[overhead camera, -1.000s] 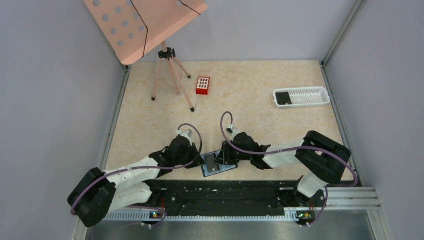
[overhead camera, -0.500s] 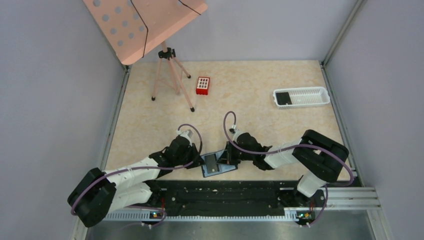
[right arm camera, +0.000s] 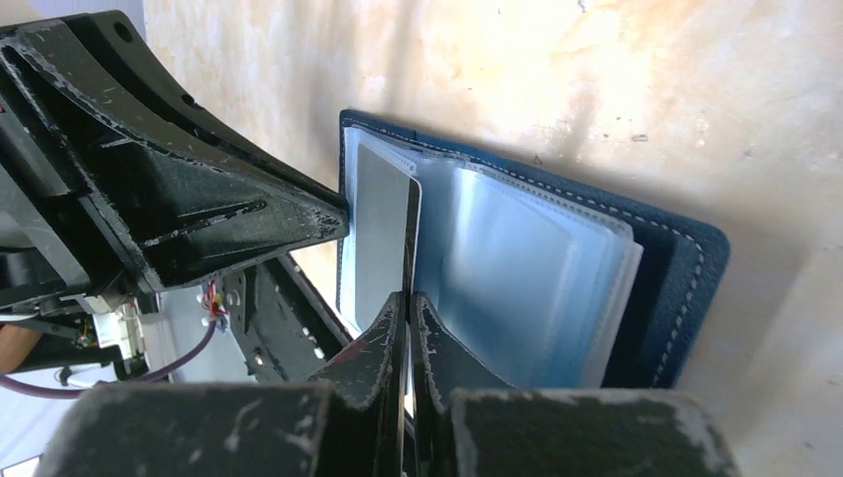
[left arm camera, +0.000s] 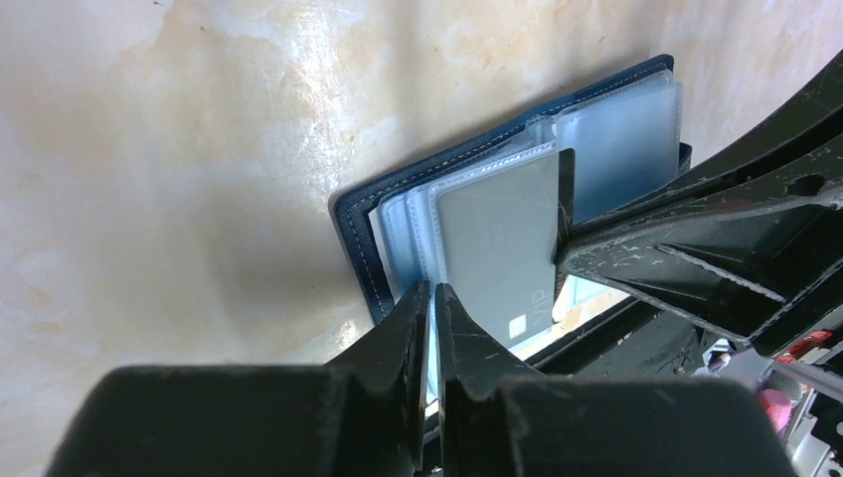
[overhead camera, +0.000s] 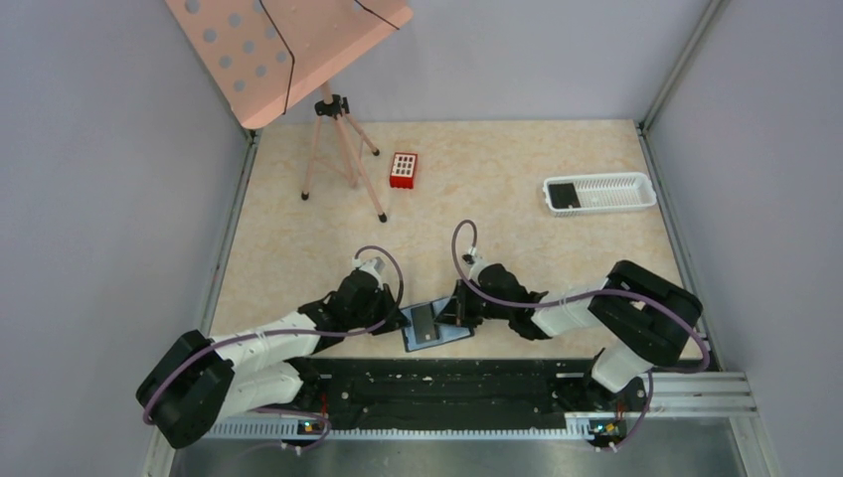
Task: Take the credit cards out of the card holder
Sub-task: Remove the credit card from the card holder.
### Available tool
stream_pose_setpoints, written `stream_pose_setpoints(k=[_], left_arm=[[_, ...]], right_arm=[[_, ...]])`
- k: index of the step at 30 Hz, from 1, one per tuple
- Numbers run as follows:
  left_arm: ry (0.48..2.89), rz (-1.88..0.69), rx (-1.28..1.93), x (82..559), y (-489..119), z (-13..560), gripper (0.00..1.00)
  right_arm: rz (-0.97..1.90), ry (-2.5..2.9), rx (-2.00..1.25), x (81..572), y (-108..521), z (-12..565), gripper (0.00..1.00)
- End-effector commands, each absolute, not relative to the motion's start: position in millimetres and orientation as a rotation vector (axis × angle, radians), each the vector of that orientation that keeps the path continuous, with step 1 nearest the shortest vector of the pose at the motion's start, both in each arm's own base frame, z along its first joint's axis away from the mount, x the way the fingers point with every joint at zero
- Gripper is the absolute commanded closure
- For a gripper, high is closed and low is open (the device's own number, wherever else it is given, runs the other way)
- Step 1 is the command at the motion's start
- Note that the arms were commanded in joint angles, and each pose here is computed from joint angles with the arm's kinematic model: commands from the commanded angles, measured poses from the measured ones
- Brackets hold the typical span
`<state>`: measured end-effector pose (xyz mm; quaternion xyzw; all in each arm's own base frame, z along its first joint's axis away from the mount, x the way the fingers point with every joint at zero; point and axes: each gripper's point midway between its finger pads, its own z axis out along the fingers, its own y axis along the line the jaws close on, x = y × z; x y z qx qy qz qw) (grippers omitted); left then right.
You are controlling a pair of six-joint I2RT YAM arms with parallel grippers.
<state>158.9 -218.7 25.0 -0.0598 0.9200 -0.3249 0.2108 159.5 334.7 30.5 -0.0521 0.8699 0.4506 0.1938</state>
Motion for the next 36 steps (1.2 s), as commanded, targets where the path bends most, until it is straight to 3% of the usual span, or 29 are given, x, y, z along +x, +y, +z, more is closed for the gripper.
stream_pose_setpoints(k=[1, 13, 21, 36], left_arm=[[2.610, -0.819, -0.168, 152.2, -206.7, 5.7, 0.88], [2.651, -0.786, -0.157, 152.8, -207.9, -2.0, 0.88], [2.595, -0.856, -0.139, 160.6, -218.7, 12.8, 0.88], [2.588, -0.778, -0.096, 165.2, -211.1, 16.6, 0.88]], right_arm=[[1.276, 2.386, -0.117, 168.0, 327.4, 43.6, 1.00], [1.219, 2.398, -0.097, 172.3, 305.8, 45.7, 1.00], [1.376, 2.375, -0.159, 162.0, 321.5, 48.4, 1.00], [1.216, 2.376, -0.105, 170.2, 298.9, 56.8, 1.00]])
